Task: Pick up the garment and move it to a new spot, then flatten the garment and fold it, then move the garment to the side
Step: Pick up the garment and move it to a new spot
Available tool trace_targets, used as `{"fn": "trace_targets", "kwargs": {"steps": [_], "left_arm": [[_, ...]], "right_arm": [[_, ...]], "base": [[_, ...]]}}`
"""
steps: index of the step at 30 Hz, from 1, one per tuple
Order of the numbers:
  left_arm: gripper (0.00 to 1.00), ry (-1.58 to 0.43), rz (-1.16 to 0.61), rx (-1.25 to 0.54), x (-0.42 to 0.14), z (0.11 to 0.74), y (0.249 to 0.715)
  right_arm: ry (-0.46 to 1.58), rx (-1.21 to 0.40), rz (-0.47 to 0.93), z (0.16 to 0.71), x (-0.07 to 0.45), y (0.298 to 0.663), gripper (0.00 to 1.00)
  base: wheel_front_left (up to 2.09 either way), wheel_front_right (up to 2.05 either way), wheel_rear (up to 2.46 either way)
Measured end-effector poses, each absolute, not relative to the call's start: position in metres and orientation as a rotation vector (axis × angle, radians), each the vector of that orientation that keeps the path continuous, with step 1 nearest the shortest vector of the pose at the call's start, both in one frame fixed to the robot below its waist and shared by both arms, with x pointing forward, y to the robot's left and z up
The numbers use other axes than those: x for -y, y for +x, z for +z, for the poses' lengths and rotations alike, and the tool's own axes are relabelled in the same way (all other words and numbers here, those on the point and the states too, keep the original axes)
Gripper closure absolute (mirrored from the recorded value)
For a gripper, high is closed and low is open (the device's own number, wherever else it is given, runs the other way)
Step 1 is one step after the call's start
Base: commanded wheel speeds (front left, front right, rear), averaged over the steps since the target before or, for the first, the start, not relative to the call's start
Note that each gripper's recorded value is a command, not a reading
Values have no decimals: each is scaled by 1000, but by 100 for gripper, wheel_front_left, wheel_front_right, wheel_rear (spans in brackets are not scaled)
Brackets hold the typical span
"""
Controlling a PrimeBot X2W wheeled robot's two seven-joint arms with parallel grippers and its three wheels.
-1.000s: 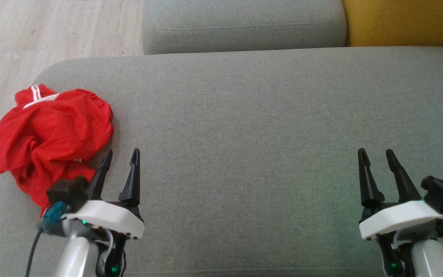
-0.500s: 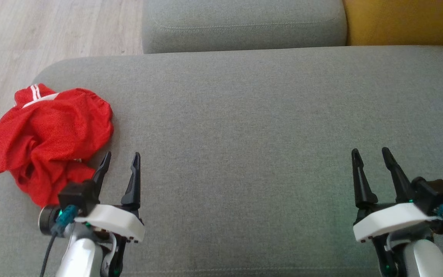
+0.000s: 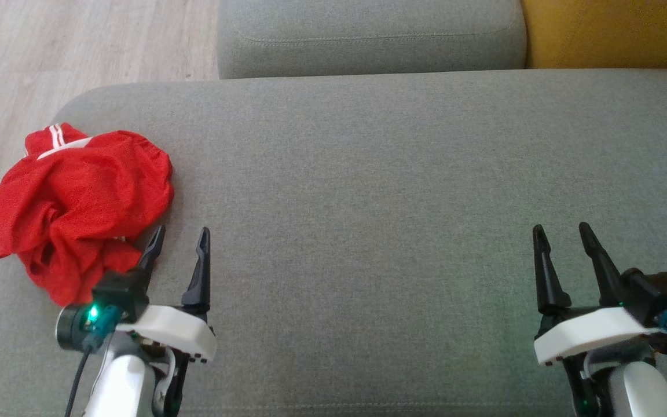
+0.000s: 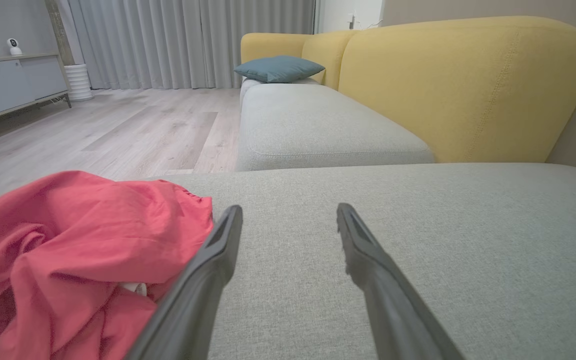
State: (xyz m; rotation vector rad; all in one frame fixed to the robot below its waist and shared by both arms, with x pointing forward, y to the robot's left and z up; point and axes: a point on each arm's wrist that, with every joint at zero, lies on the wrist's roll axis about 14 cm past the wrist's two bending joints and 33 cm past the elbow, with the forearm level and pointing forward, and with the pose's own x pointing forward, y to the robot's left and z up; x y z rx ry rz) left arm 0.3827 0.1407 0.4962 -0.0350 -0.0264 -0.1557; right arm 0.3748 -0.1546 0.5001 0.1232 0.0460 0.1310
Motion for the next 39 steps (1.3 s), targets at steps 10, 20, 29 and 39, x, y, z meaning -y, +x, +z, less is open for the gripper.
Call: {"fn": "trace_targets", "kwargs": {"steps": [10, 20, 29, 39], "left_arm": [[0, -38, -142, 18, -144, 494, 383], [0, -35, -123, 13, -150, 492, 380], [0, -28, -37, 37, -179, 500, 371], [0, -6, 125, 58, -233, 507, 341]], "right_arm": [[123, -53, 131, 498, 154, 375, 0], [112, -52, 138, 498, 152, 378, 0], [104, -38, 220, 505, 124, 391, 0], [91, -33, 387, 510, 65, 403, 0]], "base": [[0, 0, 0], [0, 0, 0], [0, 0, 0], [0, 0, 0]]}}
